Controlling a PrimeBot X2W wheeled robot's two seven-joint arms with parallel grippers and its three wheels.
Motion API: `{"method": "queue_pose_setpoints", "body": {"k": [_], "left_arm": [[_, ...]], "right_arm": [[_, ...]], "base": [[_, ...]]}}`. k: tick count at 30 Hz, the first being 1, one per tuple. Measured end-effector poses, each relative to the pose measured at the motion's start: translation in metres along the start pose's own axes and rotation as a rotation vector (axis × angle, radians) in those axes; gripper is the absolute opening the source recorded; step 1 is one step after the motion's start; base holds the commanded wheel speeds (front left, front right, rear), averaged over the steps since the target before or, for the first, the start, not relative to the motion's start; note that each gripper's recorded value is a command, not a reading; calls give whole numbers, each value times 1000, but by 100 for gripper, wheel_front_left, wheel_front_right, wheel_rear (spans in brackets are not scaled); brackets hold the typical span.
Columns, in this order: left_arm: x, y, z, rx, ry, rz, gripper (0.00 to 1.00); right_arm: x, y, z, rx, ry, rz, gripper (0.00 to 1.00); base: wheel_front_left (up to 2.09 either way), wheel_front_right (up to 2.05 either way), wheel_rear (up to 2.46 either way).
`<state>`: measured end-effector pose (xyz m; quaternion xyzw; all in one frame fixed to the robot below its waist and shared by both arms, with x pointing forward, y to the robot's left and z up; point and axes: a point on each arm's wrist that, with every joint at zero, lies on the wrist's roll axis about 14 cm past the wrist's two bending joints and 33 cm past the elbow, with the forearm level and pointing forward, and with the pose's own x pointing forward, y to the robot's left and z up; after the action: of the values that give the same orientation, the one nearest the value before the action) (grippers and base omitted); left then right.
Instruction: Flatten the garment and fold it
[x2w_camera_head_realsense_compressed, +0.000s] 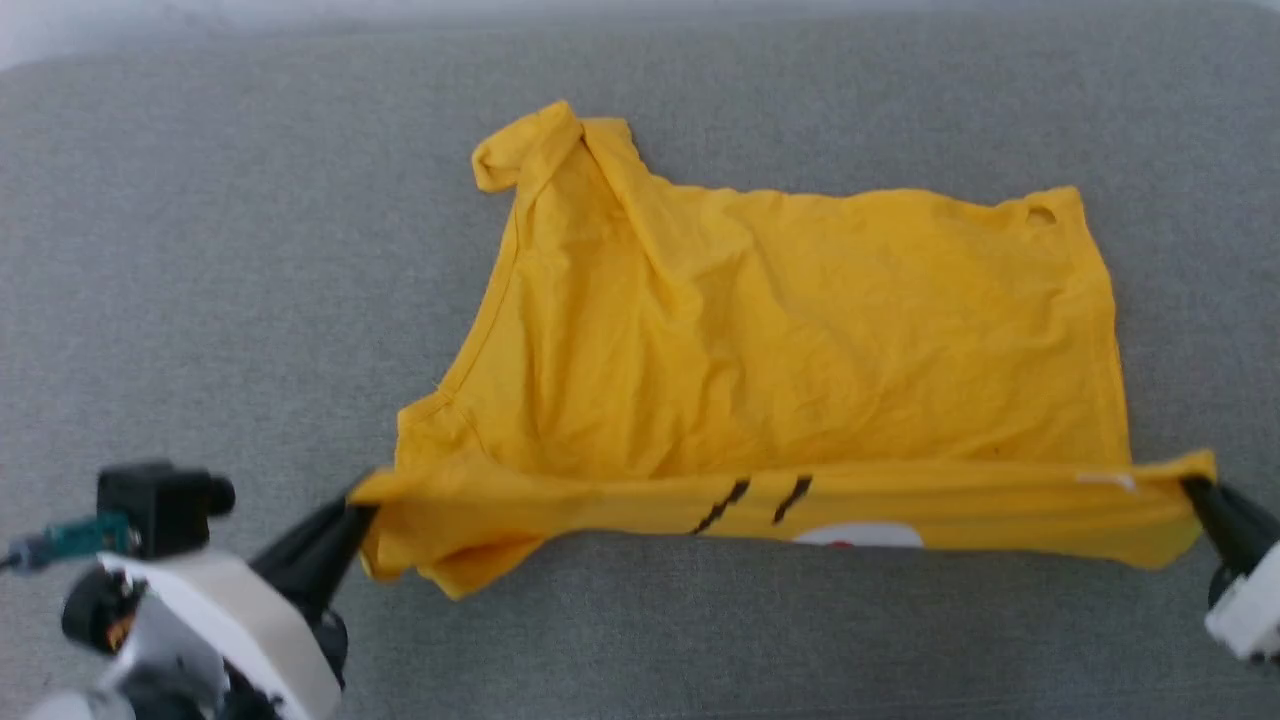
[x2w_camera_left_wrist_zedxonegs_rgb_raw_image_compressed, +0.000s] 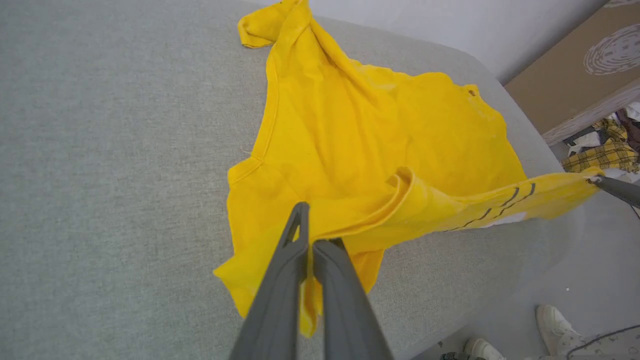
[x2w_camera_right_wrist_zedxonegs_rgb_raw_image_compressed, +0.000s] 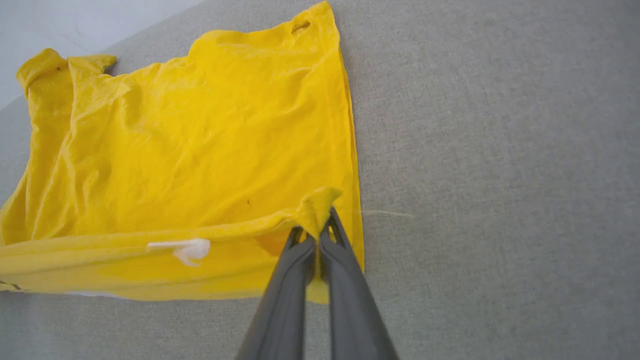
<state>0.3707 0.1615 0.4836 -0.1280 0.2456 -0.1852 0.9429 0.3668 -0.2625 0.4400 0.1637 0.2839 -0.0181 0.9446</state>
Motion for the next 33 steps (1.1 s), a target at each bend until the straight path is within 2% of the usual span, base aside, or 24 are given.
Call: {"method": "queue_pose_setpoints", "body": {"k": [7, 13, 22, 28, 29, 30, 31, 33], "left_arm": [[52, 3, 30, 114, -10, -69, 0], [98, 9, 37, 123, 0, -107, 0], [149, 28, 18, 103, 52, -107, 0], [164, 42, -16, 83, 168, -87, 0], [166, 44, -17, 80, 180, -86, 0], [169, 45, -17, 75, 184, -85, 0], [170, 46, -18, 66, 187, -84, 16], [172, 45, -17, 44, 185, -85, 49]], "right_arm": [[42, 6, 26, -74, -6, 14, 0], [78, 9, 33, -115, 9, 17, 0], [113, -7, 24, -133, 59, -22, 0], [125, -17, 6, -126, 118, -42, 0], [127, -17, 6, -125, 119, -43, 7], [128, -19, 5, -121, 124, -47, 42], [130, -20, 3, -113, 134, -50, 100], [130, -20, 4, -94, 135, -50, 100]], "base": [[0, 0, 0], [0, 0, 0], [0, 0, 0], [0, 0, 0], [0, 0, 0], [0, 0, 0], [0, 0, 0], [0, 0, 0]]}}
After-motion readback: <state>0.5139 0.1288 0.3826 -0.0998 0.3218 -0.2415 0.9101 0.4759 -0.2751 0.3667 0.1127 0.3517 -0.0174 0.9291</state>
